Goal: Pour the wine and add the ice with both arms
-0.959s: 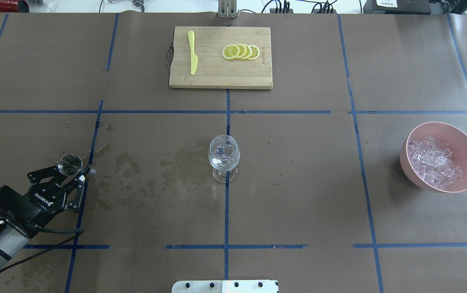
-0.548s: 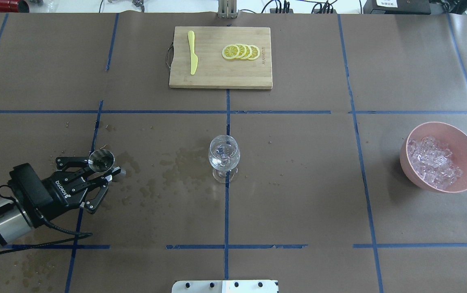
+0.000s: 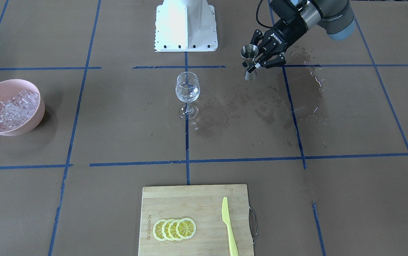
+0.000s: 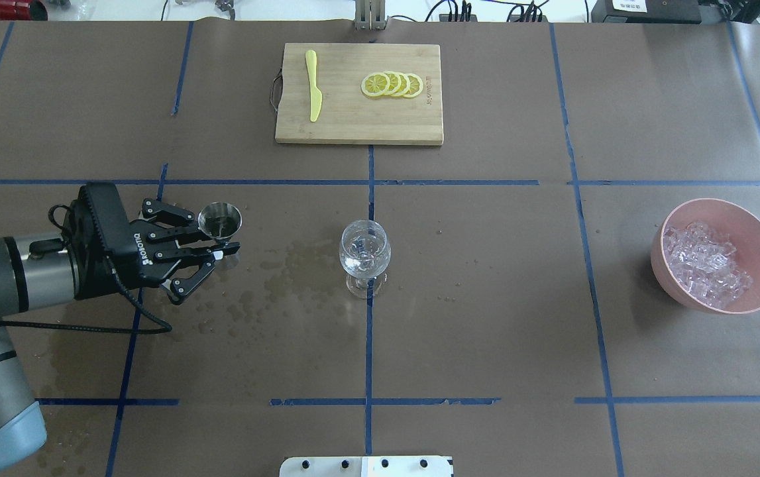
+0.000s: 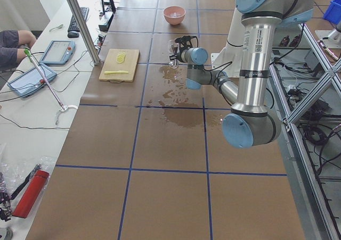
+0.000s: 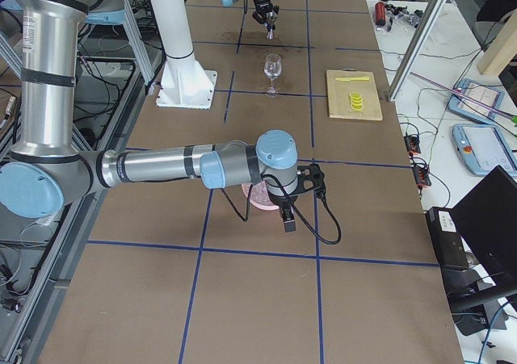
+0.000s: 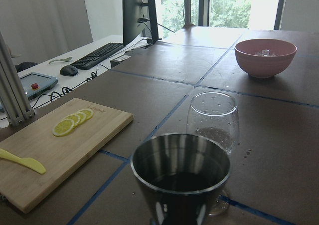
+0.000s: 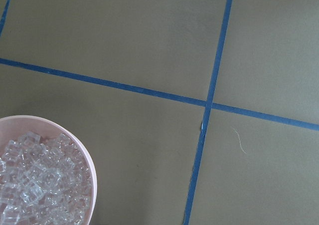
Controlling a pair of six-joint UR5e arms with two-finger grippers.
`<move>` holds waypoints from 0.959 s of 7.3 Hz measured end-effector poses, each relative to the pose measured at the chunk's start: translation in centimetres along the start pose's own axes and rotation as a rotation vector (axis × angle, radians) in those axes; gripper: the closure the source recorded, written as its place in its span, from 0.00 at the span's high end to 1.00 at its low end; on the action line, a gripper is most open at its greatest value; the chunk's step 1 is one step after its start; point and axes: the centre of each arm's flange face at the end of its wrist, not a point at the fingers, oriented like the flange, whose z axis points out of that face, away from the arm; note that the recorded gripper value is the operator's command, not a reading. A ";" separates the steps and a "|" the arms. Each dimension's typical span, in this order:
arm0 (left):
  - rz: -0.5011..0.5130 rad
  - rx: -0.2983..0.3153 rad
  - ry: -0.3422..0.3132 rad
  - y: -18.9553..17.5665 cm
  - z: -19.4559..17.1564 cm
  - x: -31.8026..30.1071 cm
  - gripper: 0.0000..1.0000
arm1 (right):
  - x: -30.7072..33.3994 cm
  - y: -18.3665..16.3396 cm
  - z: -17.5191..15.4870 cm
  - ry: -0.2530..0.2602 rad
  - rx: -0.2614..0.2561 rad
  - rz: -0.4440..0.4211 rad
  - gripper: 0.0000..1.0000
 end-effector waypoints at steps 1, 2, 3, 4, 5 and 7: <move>-0.006 -0.044 0.010 -2.0 1.3 -0.3 0.00 | 0.0 0.0 0.0 0.000 0.000 0.001 1.00; -0.015 -0.093 0.007 -3.9 2.9 -0.2 0.00 | 0.0 0.0 0.0 0.000 0.000 0.001 1.00; -0.025 -0.147 -0.002 -6.0 4.5 0.2 0.00 | 0.0 0.0 0.0 0.000 0.000 0.001 1.00; -0.035 -0.199 -0.009 -7.5 5.7 0.8 0.00 | 0.0 0.0 0.0 0.000 0.000 0.001 1.00; -0.041 -0.237 -0.005 -8.2 6.6 1.6 0.00 | 0.0 0.0 0.0 0.000 0.000 0.001 1.00; -0.024 -0.295 0.003 -8.3 7.7 2.7 0.00 | 0.0 0.0 0.0 0.000 -0.001 0.002 1.00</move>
